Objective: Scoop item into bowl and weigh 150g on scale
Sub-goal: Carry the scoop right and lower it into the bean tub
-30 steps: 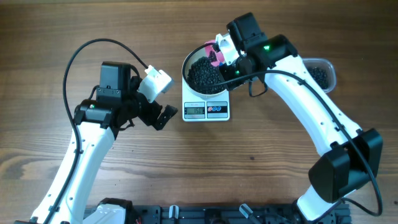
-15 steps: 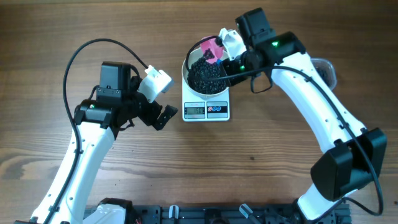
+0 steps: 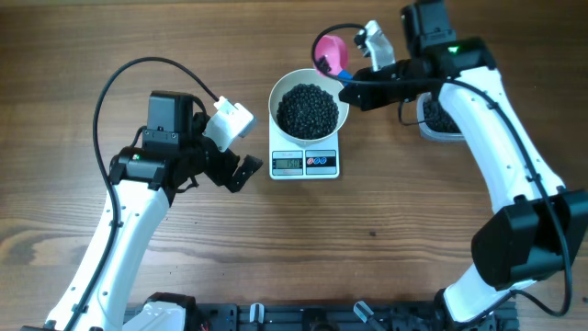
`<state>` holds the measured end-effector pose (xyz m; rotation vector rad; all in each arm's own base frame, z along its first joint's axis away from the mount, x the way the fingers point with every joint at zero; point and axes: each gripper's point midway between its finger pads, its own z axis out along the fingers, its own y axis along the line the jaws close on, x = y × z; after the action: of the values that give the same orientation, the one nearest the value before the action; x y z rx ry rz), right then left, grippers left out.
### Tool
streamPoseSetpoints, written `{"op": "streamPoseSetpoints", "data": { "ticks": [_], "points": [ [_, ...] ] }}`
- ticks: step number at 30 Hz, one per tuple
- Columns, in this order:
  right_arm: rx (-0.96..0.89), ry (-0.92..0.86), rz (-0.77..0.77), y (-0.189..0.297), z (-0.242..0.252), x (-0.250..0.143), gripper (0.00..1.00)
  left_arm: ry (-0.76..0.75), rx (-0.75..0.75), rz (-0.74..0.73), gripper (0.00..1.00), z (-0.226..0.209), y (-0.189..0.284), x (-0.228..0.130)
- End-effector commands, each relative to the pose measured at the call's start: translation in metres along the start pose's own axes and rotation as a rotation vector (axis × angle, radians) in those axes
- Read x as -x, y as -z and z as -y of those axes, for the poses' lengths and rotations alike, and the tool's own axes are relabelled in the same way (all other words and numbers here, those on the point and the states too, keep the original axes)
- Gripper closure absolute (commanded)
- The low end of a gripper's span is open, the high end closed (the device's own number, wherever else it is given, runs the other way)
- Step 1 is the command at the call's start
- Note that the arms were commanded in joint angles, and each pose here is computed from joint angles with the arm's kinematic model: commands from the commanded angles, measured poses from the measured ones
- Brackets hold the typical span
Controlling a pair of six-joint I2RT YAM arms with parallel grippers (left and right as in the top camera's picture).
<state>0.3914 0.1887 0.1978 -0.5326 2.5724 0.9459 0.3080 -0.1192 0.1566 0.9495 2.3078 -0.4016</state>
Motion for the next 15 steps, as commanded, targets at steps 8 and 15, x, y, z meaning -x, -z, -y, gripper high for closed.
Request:
{"op": "streamPoseSetpoints", "data": {
  "ticks": [8, 15],
  "points": [
    [-0.013, -0.040, 0.172, 0.086, 0.024, 0.012, 0.96, 0.007, -0.002, 0.002, 0.00, 0.000, 0.000, -0.001],
    [-0.304, -0.257, 0.043, 0.127, 0.099, -0.050, 0.96, 0.007, -0.002, 0.003, 0.00, 0.000, 0.000, -0.001]
  ]
}}
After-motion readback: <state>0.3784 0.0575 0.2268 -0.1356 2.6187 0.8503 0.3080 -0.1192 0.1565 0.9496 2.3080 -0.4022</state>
